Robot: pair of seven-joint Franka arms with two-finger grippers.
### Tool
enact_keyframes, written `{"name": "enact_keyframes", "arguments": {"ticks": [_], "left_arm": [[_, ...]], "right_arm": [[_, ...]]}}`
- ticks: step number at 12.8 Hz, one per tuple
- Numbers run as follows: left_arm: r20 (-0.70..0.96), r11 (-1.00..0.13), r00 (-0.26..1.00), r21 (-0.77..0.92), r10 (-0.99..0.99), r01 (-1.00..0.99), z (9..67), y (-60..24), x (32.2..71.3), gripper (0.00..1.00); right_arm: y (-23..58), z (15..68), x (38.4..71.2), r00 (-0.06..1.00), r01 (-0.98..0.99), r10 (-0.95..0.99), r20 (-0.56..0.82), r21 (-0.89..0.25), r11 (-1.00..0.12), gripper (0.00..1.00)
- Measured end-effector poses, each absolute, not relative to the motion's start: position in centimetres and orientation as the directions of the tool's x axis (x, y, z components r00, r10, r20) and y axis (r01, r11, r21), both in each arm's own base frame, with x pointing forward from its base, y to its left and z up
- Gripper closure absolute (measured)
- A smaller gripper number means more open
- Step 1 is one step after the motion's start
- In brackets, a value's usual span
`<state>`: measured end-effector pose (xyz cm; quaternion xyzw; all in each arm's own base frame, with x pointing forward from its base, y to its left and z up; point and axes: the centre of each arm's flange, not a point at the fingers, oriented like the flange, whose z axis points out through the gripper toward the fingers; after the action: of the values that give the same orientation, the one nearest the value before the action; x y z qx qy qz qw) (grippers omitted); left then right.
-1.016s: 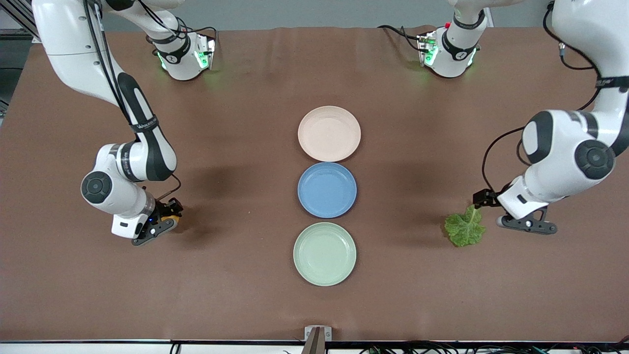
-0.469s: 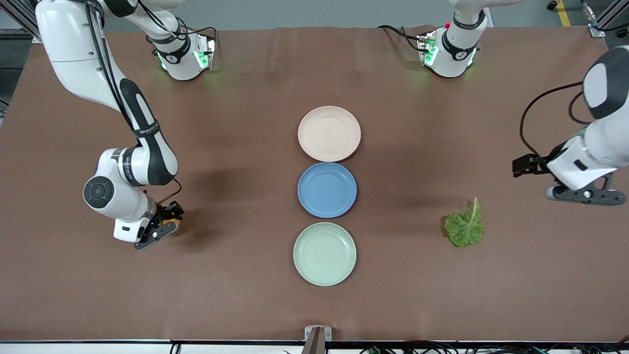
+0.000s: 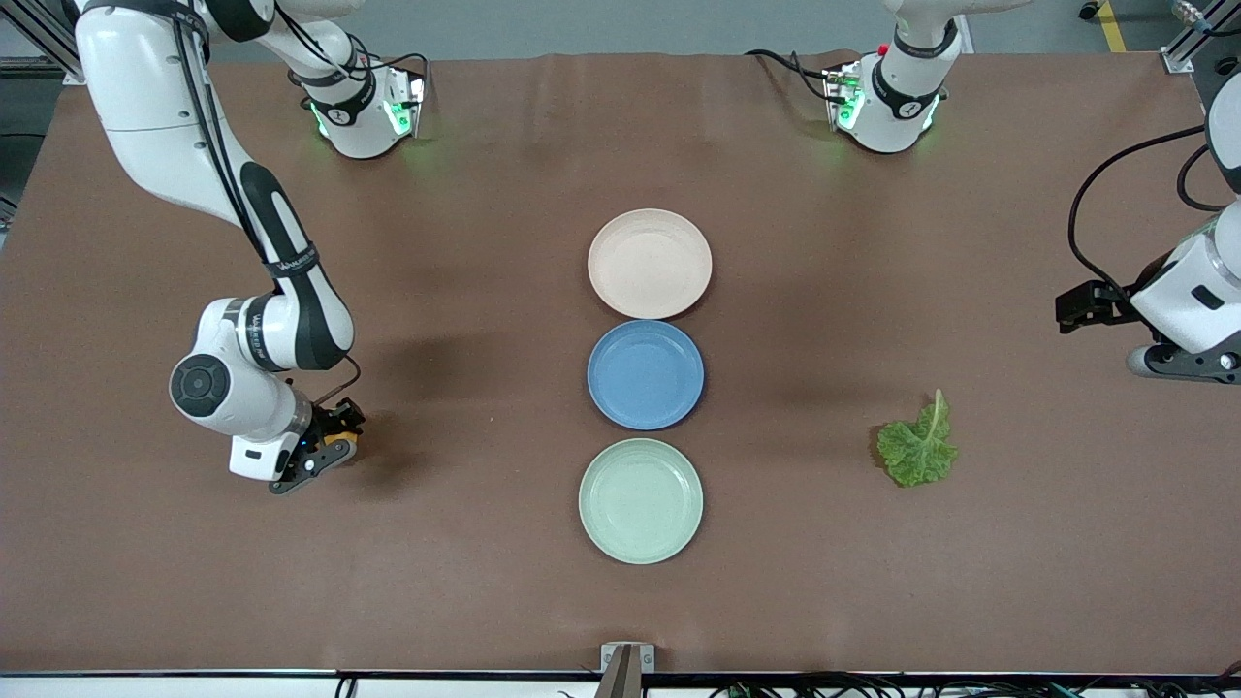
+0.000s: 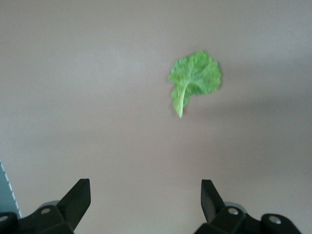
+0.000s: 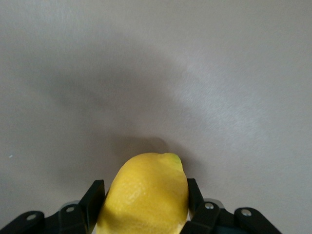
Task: Pick lemon and lettuce from plates
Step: 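Release the lettuce with the left gripper while the right gripper releases the lemon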
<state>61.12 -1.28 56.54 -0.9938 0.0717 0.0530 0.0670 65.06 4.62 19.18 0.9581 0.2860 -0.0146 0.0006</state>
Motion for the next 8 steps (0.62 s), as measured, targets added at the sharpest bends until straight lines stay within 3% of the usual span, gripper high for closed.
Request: {"name": "enact_keyframes", "arguments": {"ticks": [6, 8], "left_arm": [[-0.091, -0.982, 0.986, -0.109, -0.143, -0.153, 60.3, -2.6, 59.5, 0.00], [-0.069, -0.990, 0.991, -0.082, -0.111, -0.117, 61.5, -2.3, 58.8, 0.00]], "right_arm": [[4.3, 19.1, 63.7, 0.830, 0.555, 0.556, -0.047, -0.018, -0.831, 0.27], [3.9, 19.8, 64.1, 0.834, 0.550, 0.550, -0.041, -0.014, -0.835, 0.10]]}}
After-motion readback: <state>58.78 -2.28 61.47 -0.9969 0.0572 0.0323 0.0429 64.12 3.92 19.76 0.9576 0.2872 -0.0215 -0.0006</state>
